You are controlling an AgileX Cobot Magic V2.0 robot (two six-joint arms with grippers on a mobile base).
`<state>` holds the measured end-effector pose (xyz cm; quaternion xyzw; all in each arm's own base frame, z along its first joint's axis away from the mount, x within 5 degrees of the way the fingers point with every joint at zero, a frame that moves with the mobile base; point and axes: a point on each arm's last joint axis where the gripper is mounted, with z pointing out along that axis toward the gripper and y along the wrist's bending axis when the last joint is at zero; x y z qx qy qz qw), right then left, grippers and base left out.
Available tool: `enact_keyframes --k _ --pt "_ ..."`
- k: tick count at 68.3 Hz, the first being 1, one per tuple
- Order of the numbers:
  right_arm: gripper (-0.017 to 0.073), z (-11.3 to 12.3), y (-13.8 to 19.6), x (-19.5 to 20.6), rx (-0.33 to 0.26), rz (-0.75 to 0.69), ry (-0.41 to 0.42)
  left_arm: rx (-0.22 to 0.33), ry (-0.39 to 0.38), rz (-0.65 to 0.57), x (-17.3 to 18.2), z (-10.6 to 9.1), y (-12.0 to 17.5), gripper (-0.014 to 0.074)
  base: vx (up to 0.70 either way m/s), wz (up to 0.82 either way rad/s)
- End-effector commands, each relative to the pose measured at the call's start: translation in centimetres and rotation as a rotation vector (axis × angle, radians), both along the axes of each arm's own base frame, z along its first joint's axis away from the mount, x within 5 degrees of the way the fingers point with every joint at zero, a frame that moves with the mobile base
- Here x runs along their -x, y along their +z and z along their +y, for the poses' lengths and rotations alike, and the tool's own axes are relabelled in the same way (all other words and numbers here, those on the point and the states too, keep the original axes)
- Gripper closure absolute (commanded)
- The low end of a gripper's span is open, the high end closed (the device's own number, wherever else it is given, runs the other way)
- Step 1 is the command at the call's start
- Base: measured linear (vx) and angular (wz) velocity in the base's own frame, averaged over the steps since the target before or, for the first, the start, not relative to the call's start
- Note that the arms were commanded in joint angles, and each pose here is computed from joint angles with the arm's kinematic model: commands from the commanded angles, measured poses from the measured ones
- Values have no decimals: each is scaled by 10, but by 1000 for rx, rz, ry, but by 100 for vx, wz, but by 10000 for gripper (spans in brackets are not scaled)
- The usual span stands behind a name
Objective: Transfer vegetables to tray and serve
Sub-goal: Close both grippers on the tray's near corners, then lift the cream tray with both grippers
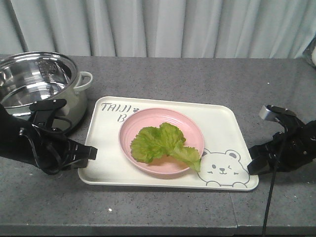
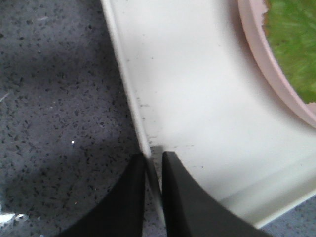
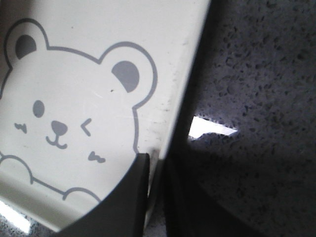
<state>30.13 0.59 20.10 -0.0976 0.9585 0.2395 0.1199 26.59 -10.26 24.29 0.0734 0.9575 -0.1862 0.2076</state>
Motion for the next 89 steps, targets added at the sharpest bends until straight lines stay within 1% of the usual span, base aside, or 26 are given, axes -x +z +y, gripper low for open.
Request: enact_keyframes --k 1,9,25,42,58,66,89 --pt "564 11 31 7 -105 -48 30 82 -5 -106 6 -6 31 601 0 0" --pt "564 12 49 15 -101 -98 14 95 -8 -146 13 -4 44 601 0 0" --pt "564 16 86 37 -100 -201 11 114 -27 -206 31 1 67 601 0 0" --pt "564 19 112 57 -98 -282 11 135 -45 -262 51 6 87 601 0 0" --pt "564 21 123 68 -107 -300 18 146 -56 -287 62 8 97 601 0 0" --pt "564 21 128 71 -102 -326 14 151 -56 -305 65 9 101 601 0 0" --pt "562 23 131 74 -116 -332 17 151 -58 -300 66 9 100 601 0 0"
